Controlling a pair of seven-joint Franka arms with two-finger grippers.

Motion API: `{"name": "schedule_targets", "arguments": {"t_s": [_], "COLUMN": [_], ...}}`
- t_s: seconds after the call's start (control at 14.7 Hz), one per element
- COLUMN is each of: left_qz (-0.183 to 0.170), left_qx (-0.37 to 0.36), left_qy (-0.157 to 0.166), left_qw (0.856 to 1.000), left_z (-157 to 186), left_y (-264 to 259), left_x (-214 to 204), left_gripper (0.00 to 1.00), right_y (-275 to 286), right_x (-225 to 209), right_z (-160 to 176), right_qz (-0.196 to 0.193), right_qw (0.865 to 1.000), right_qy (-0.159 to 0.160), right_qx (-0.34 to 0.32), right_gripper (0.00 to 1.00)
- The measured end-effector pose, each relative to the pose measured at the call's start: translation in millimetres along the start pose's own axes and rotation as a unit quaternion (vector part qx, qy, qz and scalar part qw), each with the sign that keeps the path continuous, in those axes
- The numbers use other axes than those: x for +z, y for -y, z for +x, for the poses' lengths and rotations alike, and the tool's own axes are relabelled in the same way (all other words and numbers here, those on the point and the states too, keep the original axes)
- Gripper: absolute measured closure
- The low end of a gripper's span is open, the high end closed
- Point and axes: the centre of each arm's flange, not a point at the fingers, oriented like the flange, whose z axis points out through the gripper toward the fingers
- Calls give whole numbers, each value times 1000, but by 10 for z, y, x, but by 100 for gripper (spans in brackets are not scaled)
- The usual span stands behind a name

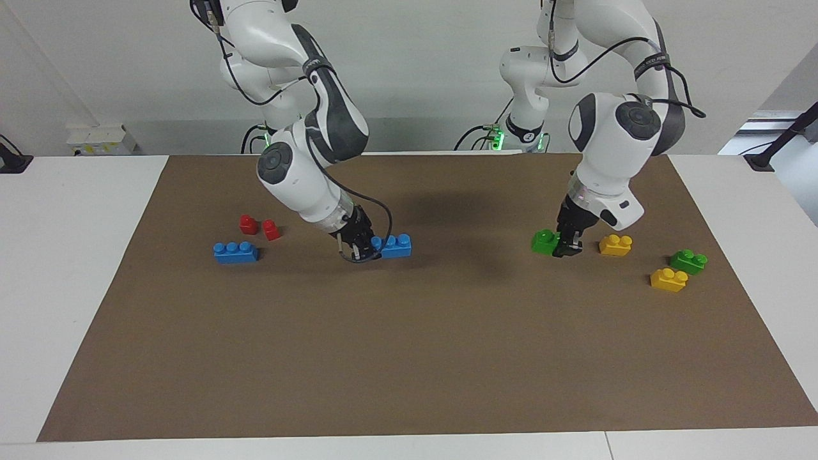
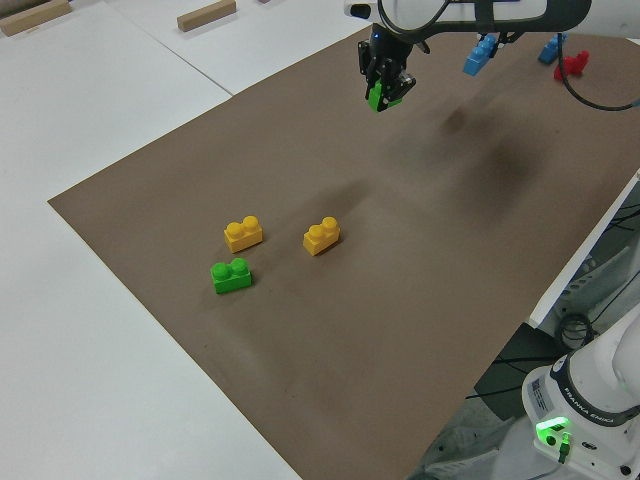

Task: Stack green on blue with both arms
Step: 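Carry the green brick with the left gripper while the right gripper carries the blue brick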

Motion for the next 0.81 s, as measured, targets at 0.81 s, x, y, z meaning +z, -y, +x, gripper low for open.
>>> {"name": "schedule_targets", "arguments": {"t_s": [0.81], "left_qz": [-8], "left_qx": [-105], "left_qy": [-3], "left_qw": [994], "left_z": [-1609], "left_y": [324], "left_x": [100], "left_gripper": [66], "right_y": [-514], "right_x": [712], "right_z": [-321], "right_qz": [45], "right_qw": [999], "right_qy": [-6], "right_qx": [-7], "right_gripper": [66]}}
